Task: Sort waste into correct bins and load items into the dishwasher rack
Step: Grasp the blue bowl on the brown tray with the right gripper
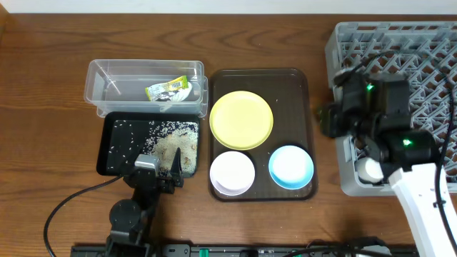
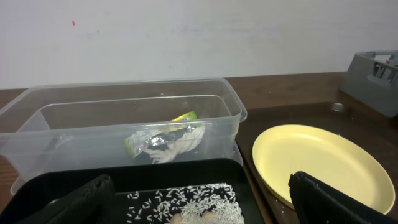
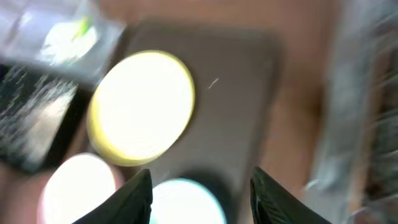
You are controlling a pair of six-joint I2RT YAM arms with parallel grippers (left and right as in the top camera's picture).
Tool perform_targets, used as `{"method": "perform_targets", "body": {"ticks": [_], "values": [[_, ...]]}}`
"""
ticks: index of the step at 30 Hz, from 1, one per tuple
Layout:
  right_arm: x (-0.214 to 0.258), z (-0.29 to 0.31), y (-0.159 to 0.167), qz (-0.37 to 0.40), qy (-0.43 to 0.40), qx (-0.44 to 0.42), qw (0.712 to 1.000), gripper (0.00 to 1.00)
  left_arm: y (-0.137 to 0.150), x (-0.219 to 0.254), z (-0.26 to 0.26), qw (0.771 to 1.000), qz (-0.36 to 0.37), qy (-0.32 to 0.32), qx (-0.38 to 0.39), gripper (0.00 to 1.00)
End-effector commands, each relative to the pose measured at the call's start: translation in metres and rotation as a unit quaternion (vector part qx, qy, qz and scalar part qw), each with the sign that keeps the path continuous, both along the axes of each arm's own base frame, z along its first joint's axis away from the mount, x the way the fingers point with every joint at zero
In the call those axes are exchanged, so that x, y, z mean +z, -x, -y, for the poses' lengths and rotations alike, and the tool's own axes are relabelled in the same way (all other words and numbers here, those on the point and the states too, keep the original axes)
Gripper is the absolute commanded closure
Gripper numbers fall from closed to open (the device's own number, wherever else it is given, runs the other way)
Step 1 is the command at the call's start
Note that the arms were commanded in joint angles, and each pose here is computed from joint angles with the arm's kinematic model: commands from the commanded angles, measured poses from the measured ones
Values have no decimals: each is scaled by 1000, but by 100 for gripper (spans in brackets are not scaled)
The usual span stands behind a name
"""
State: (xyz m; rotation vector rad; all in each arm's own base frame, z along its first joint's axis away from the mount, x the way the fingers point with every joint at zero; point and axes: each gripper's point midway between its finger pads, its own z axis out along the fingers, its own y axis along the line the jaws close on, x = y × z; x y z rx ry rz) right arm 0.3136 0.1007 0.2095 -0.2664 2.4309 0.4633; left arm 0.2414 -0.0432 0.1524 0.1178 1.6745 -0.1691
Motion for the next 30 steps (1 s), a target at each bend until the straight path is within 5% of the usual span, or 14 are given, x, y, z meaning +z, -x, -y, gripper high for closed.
{"method": "perform_targets", "body": {"ticks": [1, 9, 18, 30], "values": [[-18, -23, 23, -67, -20, 19, 997, 52, 1, -16, 1, 1000, -24, -6, -5, 9], [-96, 16, 33, -157, 103, -129, 974, 68, 1, -16, 1, 1000, -24, -6, -5, 9], [-160, 5, 63, -251, 96, -90, 959, 70, 1, -16, 1, 1000, -24, -6, -5, 9], [-187, 9, 72, -254, 85, -114, 957, 87, 1, -16, 1, 1000, -24, -6, -5, 9]]}}
